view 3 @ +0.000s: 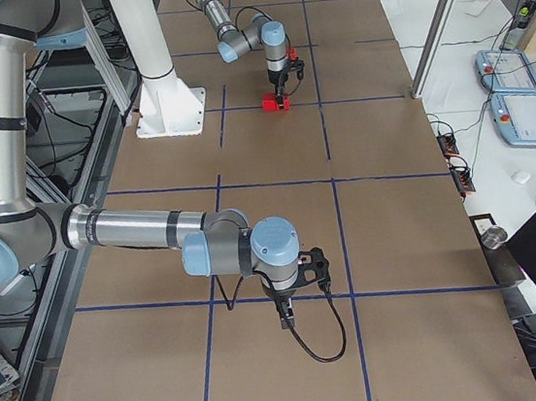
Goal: Form red blocks into L shape at center
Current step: 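Carry the red cube and place it beside the center cube, farther from robot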
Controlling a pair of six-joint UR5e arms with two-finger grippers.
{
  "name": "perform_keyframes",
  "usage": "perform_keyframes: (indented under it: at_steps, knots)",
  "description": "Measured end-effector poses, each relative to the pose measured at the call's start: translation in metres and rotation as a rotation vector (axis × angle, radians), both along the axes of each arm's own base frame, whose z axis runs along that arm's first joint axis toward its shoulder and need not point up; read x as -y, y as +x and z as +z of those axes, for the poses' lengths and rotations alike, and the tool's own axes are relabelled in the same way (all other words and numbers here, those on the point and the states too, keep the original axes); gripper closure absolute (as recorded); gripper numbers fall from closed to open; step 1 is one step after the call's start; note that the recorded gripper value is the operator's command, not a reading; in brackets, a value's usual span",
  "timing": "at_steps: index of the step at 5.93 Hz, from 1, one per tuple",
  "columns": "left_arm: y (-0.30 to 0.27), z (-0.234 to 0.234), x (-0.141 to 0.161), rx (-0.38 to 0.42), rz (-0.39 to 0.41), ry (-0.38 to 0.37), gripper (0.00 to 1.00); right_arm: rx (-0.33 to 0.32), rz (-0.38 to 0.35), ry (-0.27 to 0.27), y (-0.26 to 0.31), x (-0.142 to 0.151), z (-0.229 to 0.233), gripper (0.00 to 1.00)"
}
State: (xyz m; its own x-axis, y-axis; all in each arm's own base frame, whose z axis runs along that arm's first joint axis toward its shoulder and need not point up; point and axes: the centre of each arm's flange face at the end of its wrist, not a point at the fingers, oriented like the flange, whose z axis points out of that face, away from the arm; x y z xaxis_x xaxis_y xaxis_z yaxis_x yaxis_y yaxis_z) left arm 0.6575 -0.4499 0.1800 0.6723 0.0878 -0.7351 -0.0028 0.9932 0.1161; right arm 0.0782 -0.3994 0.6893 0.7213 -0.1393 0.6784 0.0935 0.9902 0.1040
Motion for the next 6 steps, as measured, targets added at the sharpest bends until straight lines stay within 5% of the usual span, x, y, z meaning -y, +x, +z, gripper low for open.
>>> perform_keyframes:
  at_steps: [4, 6]
  knots:
    - [-0.0008, -0.0021, -0.0008, 0.0, 0.003, -0.003, 0.36, -0.001, 0.0, -0.001, 0.0001, -0.0001, 0.0003, 0.0]
    - [-0.0011, -0.0015, -0.001, 0.005, 0.003, -0.005, 0.04, 0.0, 0.0, -0.001, 0.0, 0.0, 0.0002, 0.0]
